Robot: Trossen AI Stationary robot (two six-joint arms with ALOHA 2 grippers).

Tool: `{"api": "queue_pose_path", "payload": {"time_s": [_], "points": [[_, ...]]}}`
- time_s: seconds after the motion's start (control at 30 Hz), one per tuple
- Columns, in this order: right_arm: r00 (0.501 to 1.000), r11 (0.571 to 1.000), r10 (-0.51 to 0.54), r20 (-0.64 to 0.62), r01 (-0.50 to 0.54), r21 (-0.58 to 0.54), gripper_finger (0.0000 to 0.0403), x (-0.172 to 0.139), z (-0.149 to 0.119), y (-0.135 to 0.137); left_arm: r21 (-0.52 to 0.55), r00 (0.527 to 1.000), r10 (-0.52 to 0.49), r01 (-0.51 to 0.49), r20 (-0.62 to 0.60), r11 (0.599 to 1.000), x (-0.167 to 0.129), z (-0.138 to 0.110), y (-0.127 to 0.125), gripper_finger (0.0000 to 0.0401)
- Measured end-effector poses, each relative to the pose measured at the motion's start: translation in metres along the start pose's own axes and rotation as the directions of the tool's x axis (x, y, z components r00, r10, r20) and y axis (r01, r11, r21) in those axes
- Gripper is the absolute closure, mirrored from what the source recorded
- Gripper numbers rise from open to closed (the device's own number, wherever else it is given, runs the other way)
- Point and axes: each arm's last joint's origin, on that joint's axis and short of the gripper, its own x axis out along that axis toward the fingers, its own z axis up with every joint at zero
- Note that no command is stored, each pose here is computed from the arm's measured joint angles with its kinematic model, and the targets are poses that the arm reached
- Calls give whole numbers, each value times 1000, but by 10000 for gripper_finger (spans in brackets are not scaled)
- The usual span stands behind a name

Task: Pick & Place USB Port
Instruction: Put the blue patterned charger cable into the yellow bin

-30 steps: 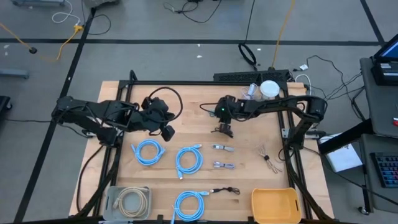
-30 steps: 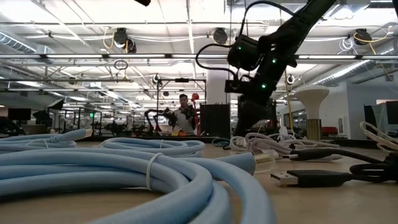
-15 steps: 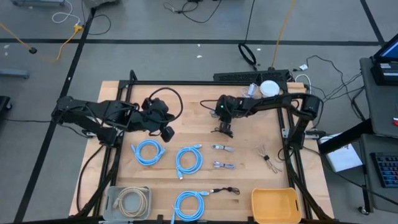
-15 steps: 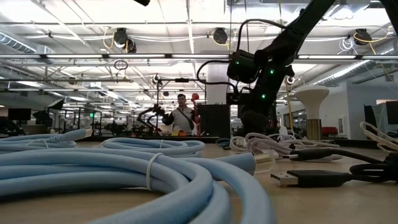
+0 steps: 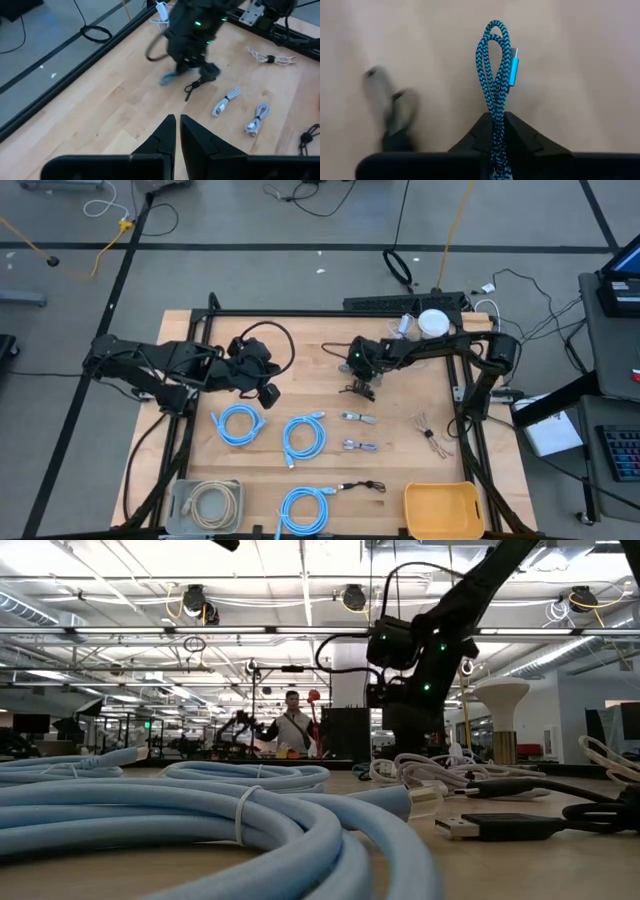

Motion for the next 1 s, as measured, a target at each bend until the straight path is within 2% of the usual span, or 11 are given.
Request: {"api": "queue_pose_path", "payload": {"time_s": [0.1, 0.2, 0.33, 0.47, 0.7, 0.83, 1.0], "points": [[1000, 1000, 17, 20, -18, 10, 380, -13, 1, 12, 7, 1000, 6, -6, -4, 1000, 0, -1, 0, 377], [994, 999, 39, 101, -39, 7, 384, -40, 8, 25, 13, 1000, 14, -14, -10, 1000, 0, -1, 1, 378], [989, 999, 43, 139, -43, 0, 384, -84, 7, 46, 26, 999, 35, -35, -24, 999, 0, -3, 3, 378], [984, 998, 58, 168, -54, -27, 384, -141, -3, 68, 26, 998, 53, -52, -37, 998, 0, -5, 4, 377], [997, 997, 51, 60, -47, -57, 384, -218, -59, 100, 33, 998, 57, -55, -37, 998, -1, -6, 4, 377], [996, 996, 85, -19, -86, -37, 384, -235, -91, 119, 39, 998, 59, -58, -38, 998, -1, -6, 4, 378], [992, 992, 110, -61, -114, -54, 384, -239, -117, 153, 48, 997, 46, -43, -57, 998, 1, -5, 6, 378]]}}
